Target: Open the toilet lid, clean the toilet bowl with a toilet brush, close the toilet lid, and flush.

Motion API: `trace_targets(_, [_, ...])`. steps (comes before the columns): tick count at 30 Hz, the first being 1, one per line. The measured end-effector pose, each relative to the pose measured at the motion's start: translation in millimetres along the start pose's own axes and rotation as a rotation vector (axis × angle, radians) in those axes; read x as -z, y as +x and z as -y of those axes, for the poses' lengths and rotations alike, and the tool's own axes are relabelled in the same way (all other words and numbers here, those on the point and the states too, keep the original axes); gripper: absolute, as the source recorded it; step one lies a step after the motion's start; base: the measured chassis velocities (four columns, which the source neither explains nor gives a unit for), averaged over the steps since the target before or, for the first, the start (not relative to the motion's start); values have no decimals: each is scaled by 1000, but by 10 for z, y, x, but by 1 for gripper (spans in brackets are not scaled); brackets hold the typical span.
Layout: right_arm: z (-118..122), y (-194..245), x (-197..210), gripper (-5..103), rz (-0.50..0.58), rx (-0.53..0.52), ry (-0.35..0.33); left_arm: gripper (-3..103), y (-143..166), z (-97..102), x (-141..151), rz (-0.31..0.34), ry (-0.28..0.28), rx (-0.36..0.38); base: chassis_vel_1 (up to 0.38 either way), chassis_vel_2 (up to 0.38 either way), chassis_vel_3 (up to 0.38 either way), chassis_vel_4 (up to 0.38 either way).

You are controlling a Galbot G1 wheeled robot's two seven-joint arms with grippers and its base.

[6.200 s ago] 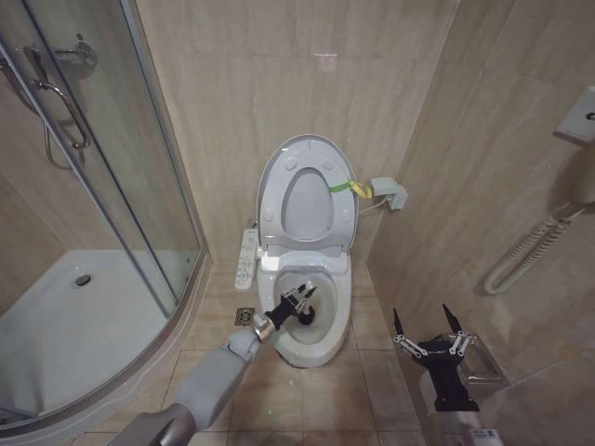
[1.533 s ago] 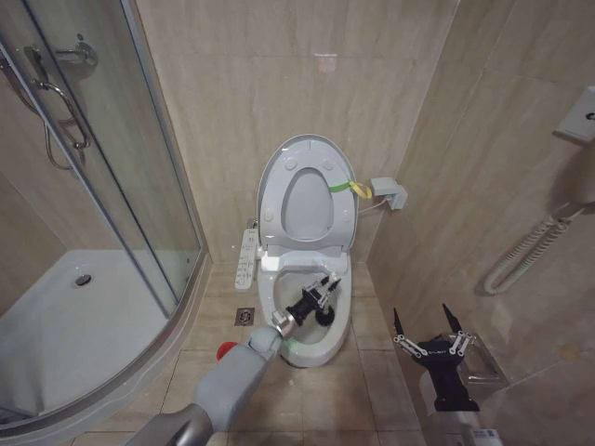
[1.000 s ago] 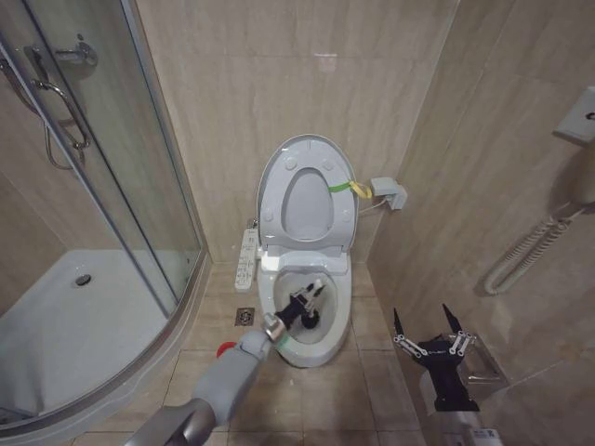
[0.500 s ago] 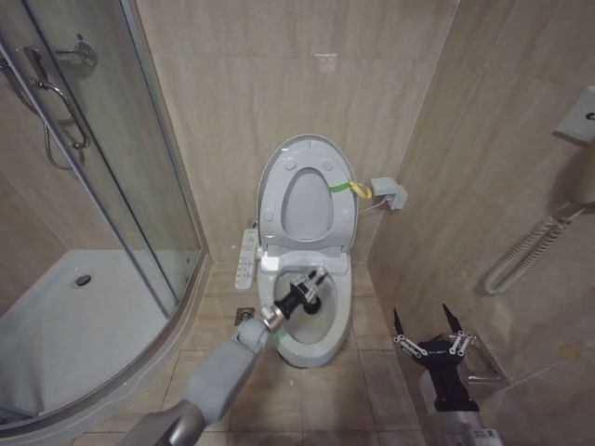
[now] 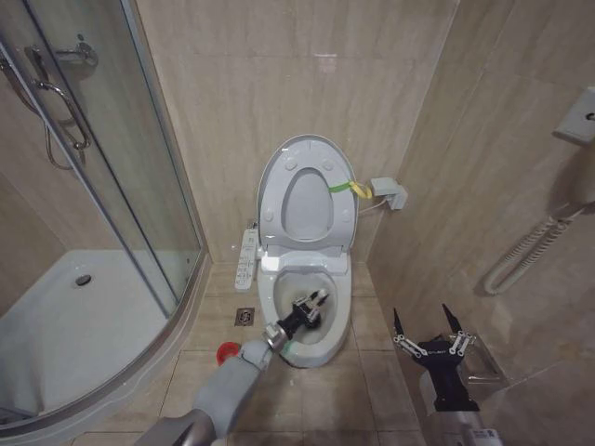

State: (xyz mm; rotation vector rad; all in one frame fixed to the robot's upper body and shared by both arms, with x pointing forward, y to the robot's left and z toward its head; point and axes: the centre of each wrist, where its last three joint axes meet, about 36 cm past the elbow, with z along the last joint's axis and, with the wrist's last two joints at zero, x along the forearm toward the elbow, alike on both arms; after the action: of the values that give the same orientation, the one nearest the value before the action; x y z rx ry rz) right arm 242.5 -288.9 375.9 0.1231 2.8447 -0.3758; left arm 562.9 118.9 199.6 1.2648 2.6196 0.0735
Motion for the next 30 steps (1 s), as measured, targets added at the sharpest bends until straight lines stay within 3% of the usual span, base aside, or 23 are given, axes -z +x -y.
trace_targets(1, [0, 0, 0, 100, 0, 0, 0, 21, 0, 0, 0, 0, 0, 0, 0, 0, 0, 0])
trace_targets(4, [0, 0, 0, 100, 0, 0, 0, 21, 69, -251, 66, 1, -24, 34, 0, 0, 0, 0])
trace_targets(9, [0, 0, 0, 100, 0, 0, 0, 21, -75, -312, 283, 80, -43, 45, 0, 0, 0, 0])
trace_targets(10, [0, 0, 0, 100, 0, 0, 0, 21, -157, -256, 403, 119, -47, 34, 0, 0, 0, 0])
trace_targets(14, [0, 0, 0, 100, 0, 0, 0, 21, -218, -54, 484, 146, -34, 3, 0, 0, 0, 0])
trace_targets(23, [0, 0, 0, 100, 0, 0, 0, 21, -225, 377, 300, 121, 26, -45, 0, 0, 0, 0])
trace_targets(26, [0, 0, 0, 100, 0, 0, 0, 21, -206, 378, 240, 112, 36, -30, 0, 0, 0, 0])
trace_targets(30, [0, 0, 0, 100, 0, 0, 0, 21, -113, 230, 142, 81, 39, 5, 0, 0, 0, 0])
